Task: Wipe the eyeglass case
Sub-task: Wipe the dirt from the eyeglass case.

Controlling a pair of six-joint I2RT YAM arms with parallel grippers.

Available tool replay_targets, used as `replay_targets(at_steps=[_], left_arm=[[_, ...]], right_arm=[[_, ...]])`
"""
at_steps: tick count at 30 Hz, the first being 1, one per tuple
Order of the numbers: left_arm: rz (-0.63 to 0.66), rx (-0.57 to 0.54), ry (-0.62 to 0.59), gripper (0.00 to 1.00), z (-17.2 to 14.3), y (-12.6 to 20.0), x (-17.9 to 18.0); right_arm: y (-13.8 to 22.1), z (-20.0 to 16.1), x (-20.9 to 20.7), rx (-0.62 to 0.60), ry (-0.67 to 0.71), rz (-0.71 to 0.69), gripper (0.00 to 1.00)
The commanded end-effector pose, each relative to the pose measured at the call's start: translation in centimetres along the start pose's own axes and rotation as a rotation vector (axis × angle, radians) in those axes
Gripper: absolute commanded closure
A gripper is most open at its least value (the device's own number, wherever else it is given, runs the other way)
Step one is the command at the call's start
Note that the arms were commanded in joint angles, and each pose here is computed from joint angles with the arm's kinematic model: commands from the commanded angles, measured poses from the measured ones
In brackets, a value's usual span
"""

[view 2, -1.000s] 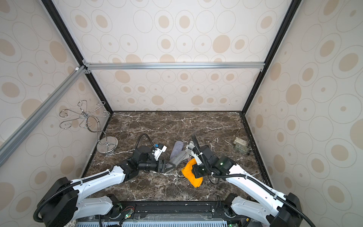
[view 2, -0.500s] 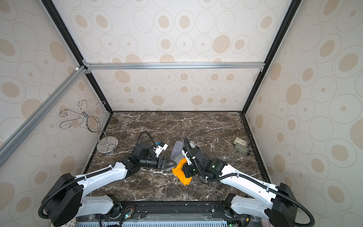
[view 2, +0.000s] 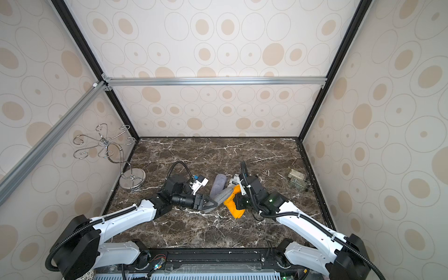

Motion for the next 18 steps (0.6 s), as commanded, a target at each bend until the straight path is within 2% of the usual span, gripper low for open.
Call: replay_targets(at_steps=[1,8,12,18], left_arm=[[-0.060,0.007,-0.070,0.58,1.2,-0.1,-1.7],[-0.068,0.014,-0.080,0.58,1.4,-0.5,-1.5],[-0.061,0.031,-0.084,0.58,0.8,-0.5,-1.2],[-0.071,0.049,-0.083,0.58,-0.3,-0.4,-1.0]], right_arm=[[0.9,-0.6,4.2,-0.012,0.119,0.119,1.00],[0.5,-2.8,7.1,0.042,0.173,0.230,1.00],[0.8,-1.4,4.9,-0.049,0.148,0.099,1.00],[2.1,1.4,0.5,-0.116,0.054,-0.014,1.00]])
Point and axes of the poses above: each gripper's point midway between its finger pads, its own y axis back along the fingers, its own x axis along the line the jaws close on, z = x × y, the point moved 2 cm from there along y, back along the fingers, and after that the axes turned 9 degrees about -y, right-handed, at the moved point
